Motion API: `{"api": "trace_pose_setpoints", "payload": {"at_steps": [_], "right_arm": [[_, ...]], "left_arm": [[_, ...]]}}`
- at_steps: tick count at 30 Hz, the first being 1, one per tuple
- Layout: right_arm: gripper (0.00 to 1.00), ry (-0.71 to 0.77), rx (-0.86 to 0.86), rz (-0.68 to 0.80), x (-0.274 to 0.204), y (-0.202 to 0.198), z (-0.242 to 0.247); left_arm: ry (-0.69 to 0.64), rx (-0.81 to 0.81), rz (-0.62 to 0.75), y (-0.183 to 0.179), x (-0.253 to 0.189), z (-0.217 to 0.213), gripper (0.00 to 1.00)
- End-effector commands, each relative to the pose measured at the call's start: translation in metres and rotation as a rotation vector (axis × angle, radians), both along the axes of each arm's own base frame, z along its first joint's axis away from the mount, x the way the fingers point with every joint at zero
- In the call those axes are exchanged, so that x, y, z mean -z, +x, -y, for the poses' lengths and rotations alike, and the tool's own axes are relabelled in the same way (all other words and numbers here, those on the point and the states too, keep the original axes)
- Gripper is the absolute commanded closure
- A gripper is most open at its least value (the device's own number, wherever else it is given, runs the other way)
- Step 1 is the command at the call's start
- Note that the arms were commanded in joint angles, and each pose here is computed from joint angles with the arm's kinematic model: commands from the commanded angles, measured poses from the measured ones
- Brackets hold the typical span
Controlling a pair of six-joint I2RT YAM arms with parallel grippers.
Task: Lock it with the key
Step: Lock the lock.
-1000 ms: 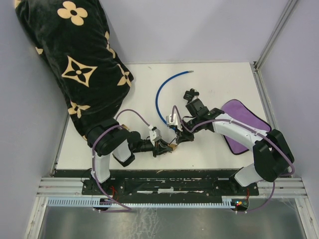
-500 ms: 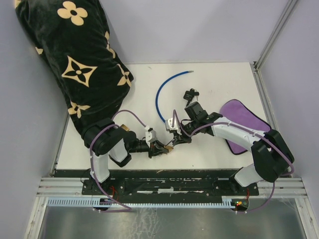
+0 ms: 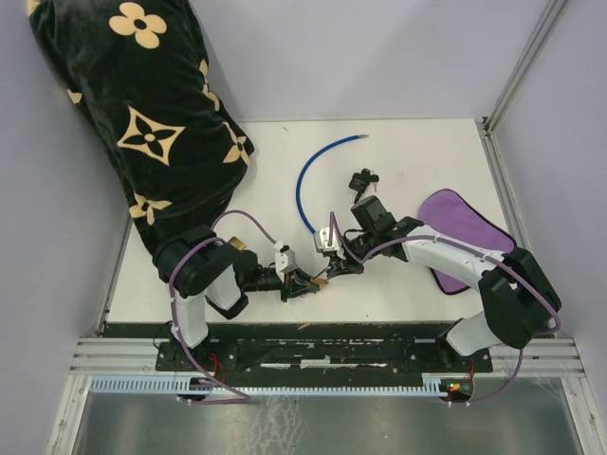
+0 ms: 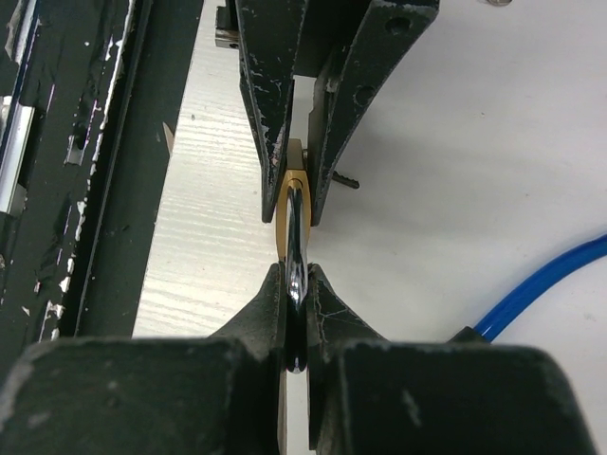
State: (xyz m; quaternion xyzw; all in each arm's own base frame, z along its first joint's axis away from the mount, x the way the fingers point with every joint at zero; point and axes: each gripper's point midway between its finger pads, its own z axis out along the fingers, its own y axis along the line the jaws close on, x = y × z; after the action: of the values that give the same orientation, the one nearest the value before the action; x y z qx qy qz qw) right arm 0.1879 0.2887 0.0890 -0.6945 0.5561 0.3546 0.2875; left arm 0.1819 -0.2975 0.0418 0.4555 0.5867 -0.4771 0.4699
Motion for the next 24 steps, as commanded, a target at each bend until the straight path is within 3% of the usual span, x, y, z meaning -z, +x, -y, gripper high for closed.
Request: {"api": "trace_pose_setpoints", "payload": {"at_steps": [1,9,19,24], "right_arm": [[0.98,-0.129,-0.076,-0.180,0.045,-0.062,0.006],[0.98,-0.177,-0.019,-0.264,0.042,-0.074,0.006],[0.98,-0.177,-0.097,-0.243,0.058,-0.090,-0.003],[0.98,-0.193,-0.220,-0.235,0.067,-0.115,-0.004]], "left_arm": [[0.008,-0.170,0.063,0.037,-0.001,-0.005,0.97],[0.013,-0.191,0.054,0.039,0.001,-0.008,0.97],[0.022,-0.182,0.035,0.035,0.007,-0.008,0.97],[0.018,-0.182,0.024,0.035,0.008,-0.008,0.97]]}}
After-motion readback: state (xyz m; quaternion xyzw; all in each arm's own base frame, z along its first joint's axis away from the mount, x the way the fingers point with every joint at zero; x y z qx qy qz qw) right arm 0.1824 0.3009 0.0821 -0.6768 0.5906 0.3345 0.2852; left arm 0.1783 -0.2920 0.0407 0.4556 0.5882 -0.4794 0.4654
